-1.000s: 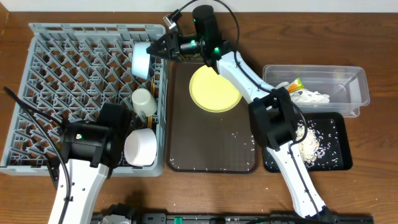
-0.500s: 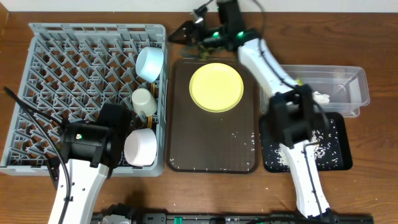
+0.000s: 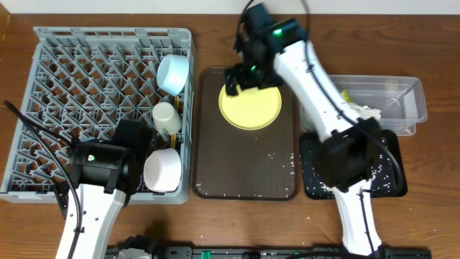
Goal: Sort waste into correct bins and load items into the dishwasher
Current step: 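Move the right gripper to the yellow plate edge and grasp it, then lift the yellow plate and stand it upright in the dish rack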
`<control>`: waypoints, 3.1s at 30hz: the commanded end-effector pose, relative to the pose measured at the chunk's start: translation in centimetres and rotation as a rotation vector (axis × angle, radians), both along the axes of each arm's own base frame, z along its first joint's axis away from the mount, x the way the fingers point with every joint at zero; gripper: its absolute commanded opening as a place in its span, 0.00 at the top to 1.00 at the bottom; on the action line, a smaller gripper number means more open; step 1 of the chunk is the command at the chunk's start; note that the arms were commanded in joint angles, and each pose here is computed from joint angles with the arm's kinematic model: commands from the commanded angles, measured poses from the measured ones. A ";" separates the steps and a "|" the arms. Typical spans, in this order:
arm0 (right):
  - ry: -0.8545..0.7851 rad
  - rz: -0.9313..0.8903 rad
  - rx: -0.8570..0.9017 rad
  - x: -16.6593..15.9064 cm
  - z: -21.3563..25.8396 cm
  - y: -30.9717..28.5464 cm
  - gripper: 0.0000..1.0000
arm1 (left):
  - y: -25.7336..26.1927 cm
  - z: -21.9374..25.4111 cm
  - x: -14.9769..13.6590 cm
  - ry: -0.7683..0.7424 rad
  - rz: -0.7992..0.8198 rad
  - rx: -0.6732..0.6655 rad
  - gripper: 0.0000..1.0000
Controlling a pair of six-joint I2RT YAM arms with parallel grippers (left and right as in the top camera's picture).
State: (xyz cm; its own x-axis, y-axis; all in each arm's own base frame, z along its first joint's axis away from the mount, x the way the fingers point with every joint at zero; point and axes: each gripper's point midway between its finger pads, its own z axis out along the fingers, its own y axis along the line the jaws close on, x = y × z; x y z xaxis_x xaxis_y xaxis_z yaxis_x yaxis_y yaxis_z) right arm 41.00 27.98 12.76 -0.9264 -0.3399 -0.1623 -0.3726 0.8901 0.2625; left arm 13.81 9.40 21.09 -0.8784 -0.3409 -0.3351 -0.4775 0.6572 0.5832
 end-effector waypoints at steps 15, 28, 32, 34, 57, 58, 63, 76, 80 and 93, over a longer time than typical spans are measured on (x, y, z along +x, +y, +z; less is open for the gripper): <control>-0.012 0.088 -0.289 -4.9 -9.4 2.5 0.25 | 0.3 0.3 -1.5 0.061 0.009 0.014 0.07; -0.022 0.077 -0.288 -5.4 -15.7 1.5 0.99 | 0.3 0.3 -1.5 0.061 0.009 0.014 0.06; -0.023 0.077 -0.282 -5.2 -14.1 1.8 0.99 | 0.3 0.3 -1.5 0.061 0.009 0.014 0.06; -0.040 0.074 -0.269 -4.6 -11.3 2.2 0.99 | 0.3 0.3 -1.5 0.061 0.009 0.014 0.06; -0.195 0.049 0.950 -3.2 19.3 19.1 0.99 | 0.3 0.3 -1.5 0.061 0.009 0.014 0.07; -0.194 0.039 0.977 -3.2 19.4 19.7 0.99 | 0.3 0.3 -1.5 0.061 0.009 0.014 0.06; -0.211 -0.009 1.123 -2.9 19.0 22.5 0.99 | 0.3 0.3 -1.5 0.061 0.009 0.014 0.06; -0.241 -0.062 1.327 -2.6 13.1 23.8 0.99 | 0.3 0.3 -1.5 0.061 0.009 0.014 0.07; -0.211 -0.058 1.307 -3.2 10.5 24.9 0.99 | 0.3 0.3 -1.5 0.061 0.009 0.014 0.07; -0.243 -0.124 1.294 -2.6 9.3 25.5 0.97 | 0.3 0.3 -1.5 0.061 0.009 0.014 0.06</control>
State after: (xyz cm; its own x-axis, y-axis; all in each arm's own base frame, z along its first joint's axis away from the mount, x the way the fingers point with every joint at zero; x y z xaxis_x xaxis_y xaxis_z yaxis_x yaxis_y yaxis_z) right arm 38.51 53.16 22.50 -0.8372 0.2575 -0.4824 -0.4813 0.0717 0.8736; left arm 13.81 9.40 21.09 -0.8784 -0.3409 -0.3351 -0.4775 0.6572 0.5832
